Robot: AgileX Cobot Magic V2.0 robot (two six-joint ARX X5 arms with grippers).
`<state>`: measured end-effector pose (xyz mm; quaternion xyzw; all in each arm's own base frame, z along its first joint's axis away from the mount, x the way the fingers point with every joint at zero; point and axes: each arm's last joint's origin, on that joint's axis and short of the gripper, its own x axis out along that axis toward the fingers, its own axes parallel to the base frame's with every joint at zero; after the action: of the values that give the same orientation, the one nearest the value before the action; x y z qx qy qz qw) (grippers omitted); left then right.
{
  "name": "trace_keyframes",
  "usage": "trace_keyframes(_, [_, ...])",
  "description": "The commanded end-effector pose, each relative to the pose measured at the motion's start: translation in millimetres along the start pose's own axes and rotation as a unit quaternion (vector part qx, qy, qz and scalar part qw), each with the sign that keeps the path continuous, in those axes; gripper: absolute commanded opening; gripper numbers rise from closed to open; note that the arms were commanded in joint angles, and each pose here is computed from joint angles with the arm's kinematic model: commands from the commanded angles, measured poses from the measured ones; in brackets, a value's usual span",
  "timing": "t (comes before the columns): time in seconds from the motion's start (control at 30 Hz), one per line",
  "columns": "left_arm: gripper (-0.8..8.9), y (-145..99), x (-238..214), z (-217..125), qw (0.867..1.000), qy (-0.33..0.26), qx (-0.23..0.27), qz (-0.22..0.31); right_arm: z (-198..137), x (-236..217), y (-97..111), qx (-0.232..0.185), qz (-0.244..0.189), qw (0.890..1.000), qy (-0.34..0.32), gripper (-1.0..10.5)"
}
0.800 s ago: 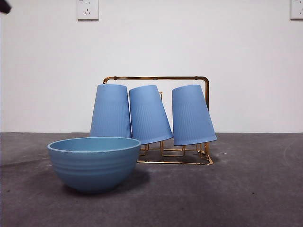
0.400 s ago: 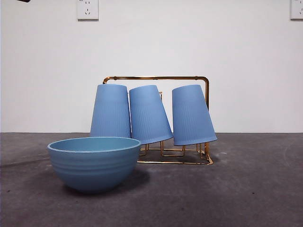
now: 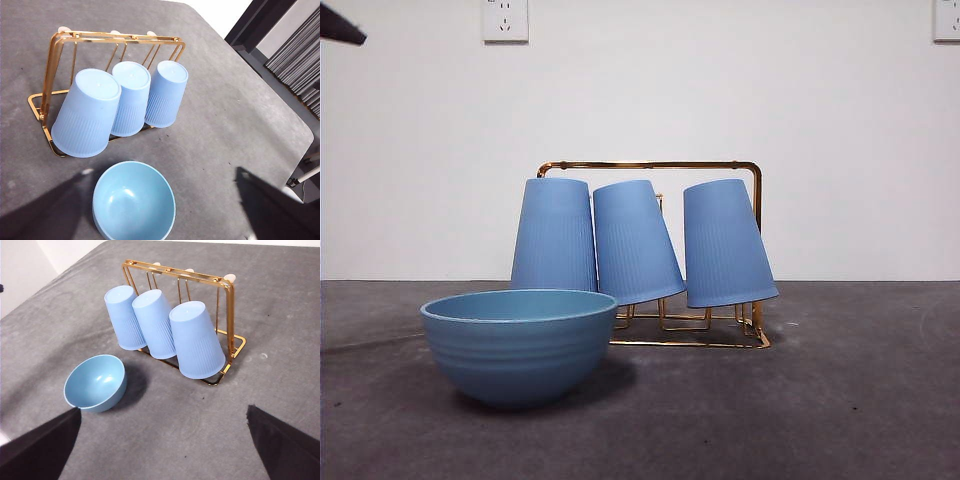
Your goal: Right arm lift cup from the cupboard, then place it on the right of the bowl
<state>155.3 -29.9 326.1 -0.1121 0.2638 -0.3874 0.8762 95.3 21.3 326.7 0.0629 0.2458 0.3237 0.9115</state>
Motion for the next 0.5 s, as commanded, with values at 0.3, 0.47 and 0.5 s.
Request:
trace_keyframes(0.3, [5.28, -5, 1, 5, 1.0, -0.001, 0.02, -0.015, 19, 14, -3, 0.067, 0.036, 0.997, 0.024, 5.6])
trace_keyframes(0.47, [5.28, -9, 4, 4, 0.999, 0.004, 0.025, -0.026, 44, 44, 0, 0.068, 0.058, 0.991, 0.1, 5.6])
trace_keyframes(0.5, [5.28, -9, 4, 4, 0.999, 0.006, 0.025, -0.028, 51, 52, 1, 0.065, 0.054, 0.989, 0.117, 5.6])
